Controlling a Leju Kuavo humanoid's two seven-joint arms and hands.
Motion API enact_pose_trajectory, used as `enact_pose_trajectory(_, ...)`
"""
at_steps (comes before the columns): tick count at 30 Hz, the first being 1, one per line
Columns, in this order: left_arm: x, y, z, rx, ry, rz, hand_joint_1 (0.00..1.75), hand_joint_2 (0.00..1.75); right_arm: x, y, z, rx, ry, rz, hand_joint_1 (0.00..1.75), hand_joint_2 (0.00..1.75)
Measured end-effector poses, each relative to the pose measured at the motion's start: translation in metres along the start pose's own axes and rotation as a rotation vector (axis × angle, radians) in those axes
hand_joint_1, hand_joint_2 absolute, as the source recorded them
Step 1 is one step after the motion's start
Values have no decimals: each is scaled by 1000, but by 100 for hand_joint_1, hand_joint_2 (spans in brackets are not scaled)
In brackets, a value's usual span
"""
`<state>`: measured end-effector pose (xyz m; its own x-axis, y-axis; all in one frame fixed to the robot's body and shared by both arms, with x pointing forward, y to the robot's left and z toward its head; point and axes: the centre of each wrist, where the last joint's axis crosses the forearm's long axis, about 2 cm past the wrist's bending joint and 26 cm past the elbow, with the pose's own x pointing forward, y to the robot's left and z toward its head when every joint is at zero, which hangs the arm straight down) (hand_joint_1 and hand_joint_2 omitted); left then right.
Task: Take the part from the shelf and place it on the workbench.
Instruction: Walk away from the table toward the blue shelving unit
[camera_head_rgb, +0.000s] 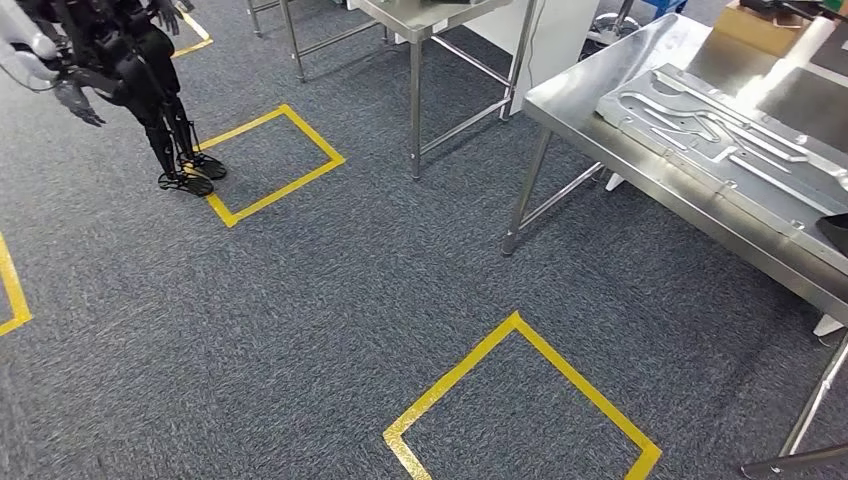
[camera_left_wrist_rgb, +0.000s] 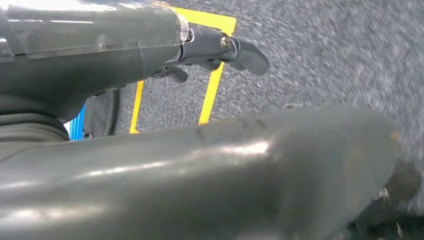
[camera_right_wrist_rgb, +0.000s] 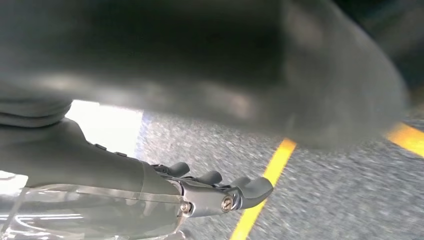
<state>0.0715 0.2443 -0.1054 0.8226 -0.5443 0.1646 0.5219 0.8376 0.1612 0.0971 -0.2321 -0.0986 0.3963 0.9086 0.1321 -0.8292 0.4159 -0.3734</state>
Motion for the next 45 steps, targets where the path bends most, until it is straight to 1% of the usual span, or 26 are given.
enact_pose_trajectory(9,1,1,0,-3,10,-9,0,0,-3,2,0,8,9,-5,0,0)
enact_pose_trajectory(14,-4,1,0,0,19,-13,0,0,0,3,1,6,6,-3,0,0)
enact_pose_trajectory(20,-6,-2,0,-2,24,-16,0,0,-2,4,1,13,16,0,0,0)
enact_pose_trajectory(32,-3,-5,1,-2,24,-14,0,0,-2,4,1,4,21,8,0,0)
enact_pose_trajectory(45,-3,-9,1,0,26,-8,0,0,2,3,1,-9,-26,41,0,0)
